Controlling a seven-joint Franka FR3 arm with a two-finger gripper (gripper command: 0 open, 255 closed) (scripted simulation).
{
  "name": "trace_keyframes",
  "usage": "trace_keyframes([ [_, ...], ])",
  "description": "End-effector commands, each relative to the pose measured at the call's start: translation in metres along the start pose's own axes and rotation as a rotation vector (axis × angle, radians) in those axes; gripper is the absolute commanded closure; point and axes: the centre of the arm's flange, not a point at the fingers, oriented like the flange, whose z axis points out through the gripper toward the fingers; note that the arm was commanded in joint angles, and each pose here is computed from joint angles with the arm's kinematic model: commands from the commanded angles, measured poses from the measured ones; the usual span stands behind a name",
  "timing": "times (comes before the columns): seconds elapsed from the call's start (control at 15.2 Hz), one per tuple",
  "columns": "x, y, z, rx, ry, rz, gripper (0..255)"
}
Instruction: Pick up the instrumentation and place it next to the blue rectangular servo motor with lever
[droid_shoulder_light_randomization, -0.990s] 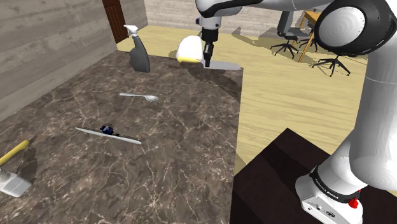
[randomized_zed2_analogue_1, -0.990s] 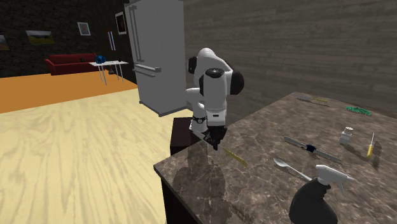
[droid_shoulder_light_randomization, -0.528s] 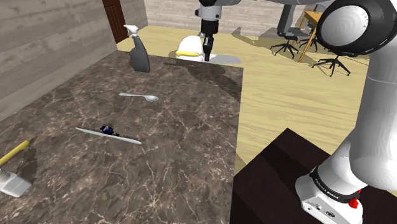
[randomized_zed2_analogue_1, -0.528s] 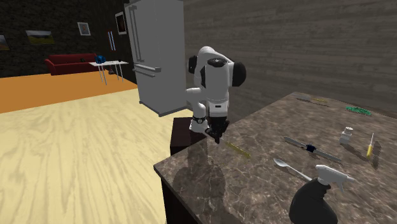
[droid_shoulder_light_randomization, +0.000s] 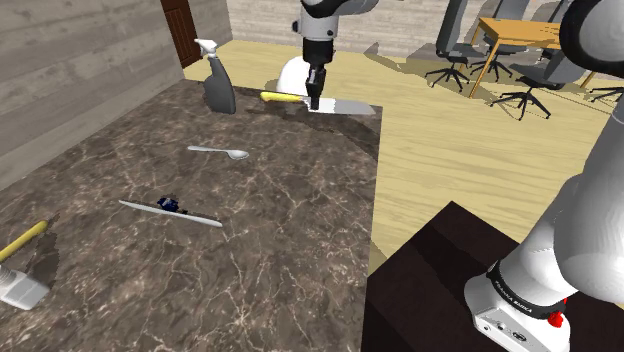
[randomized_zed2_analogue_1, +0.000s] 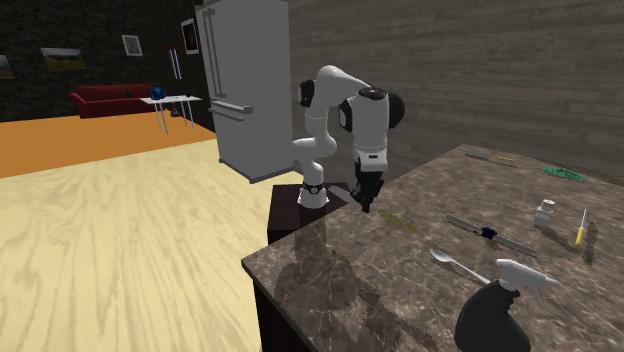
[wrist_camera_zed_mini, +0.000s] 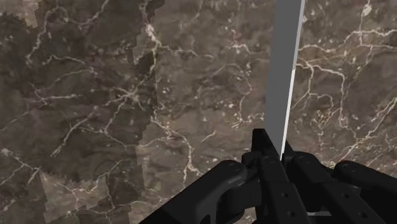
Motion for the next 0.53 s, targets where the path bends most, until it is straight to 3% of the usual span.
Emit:
trace_keyframes([
  [0.0, 0.000, -0.025, 0.003, -0.001, 0.000, 0.001, 255],
  [0.46, 0.008, -0.117, 0.012, -0.001, 0.000, 0.001, 255],
])
